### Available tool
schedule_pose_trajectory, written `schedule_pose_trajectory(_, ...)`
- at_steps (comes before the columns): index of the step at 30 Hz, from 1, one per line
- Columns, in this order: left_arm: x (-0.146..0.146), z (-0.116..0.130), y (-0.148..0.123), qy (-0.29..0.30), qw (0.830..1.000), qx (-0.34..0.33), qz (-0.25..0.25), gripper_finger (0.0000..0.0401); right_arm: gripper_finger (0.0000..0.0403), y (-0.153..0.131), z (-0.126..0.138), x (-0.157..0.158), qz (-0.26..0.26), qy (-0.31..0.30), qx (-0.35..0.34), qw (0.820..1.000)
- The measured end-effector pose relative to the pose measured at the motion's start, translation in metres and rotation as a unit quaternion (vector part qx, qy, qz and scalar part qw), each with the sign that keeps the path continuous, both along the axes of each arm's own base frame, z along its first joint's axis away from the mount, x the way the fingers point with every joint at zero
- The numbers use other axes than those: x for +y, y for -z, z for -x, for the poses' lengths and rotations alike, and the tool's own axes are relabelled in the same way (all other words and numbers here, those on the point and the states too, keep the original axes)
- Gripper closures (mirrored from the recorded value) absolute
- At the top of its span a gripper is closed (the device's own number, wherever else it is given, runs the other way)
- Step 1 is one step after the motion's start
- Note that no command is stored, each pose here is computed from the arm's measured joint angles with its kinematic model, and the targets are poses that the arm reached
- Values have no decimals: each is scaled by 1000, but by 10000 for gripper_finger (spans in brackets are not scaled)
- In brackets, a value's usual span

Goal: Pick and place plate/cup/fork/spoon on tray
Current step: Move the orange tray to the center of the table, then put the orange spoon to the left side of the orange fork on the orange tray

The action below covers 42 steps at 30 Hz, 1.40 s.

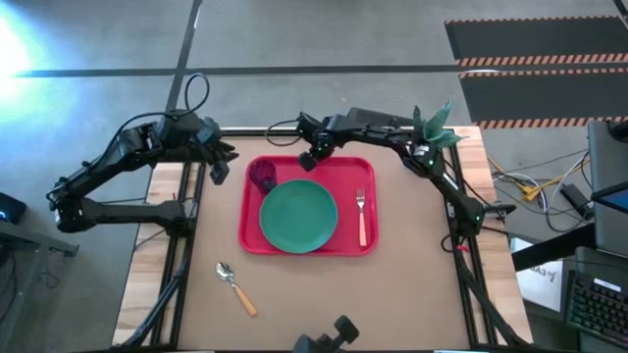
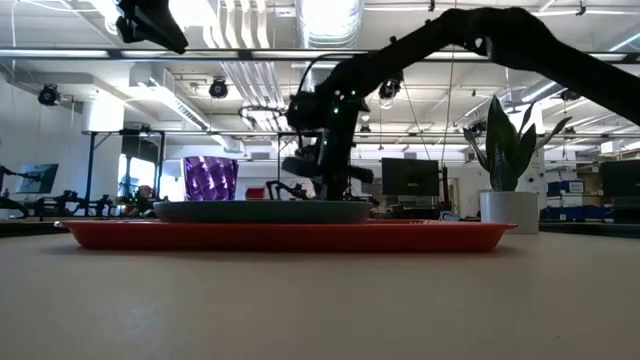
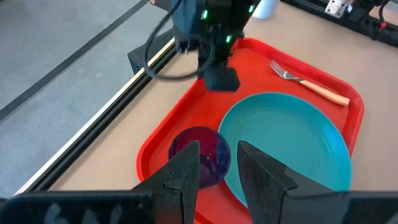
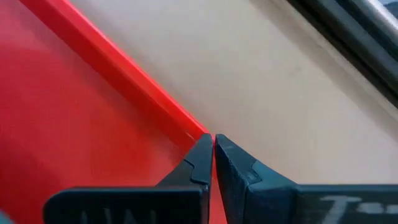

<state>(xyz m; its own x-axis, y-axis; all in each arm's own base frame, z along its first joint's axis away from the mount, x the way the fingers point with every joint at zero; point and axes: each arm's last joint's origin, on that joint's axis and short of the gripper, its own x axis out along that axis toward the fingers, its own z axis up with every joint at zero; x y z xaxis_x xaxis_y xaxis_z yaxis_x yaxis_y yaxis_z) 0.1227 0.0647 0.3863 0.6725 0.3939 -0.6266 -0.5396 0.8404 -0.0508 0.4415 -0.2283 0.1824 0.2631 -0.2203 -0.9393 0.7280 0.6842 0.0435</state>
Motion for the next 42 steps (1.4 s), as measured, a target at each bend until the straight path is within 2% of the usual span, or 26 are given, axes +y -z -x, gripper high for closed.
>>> schedule_pose_trajectory(4, -1, 2, 3, -9, 1000, 11, 18, 311, 394, -56, 7, 10, 45, -19, -48, 998)
schedule_pose_trajectory(10, -1, 2, 3, -19, 999, 8, 31, 311, 394, -146, 30, 43, 131, -57, -119, 983)
schedule_pose_trajectory(14, -1, 0, 5, -18, 999, 10, 47, 311, 394, -202, 54, 75, 158, -67, -179, 969)
schedule_pose_trajectory(17, -2, 0, 14, -5, 996, 39, 78, 311, 394, -227, 66, 104, 167, -99, -206, 959)
schedule_pose_trajectory(22, -9, -3, 34, 16, 990, 83, 116, 315, 394, -242, 73, 143, 167, -150, -222, 949)
schedule_pose_trajectory(26, -26, -8, 50, 75, 980, 133, 129, 342, 394, -253, 80, 158, 172, -163, -240, 941)
schedule_pose_trajectory(35, -84, -22, 79, 163, 950, 184, 192, 398, 394, -243, 75, 157, 175, -152, -221, 947)
schedule_pose_trajectory(40, -120, -26, 88, 210, 937, 223, 168, 401, 394, -233, 67, 155, 171, -153, -208, 951)
schedule_pose_trajectory(42, -132, -26, 94, 212, 929, 251, 169, 401, 394, -230, 65, 155, 167, -150, -207, 952)
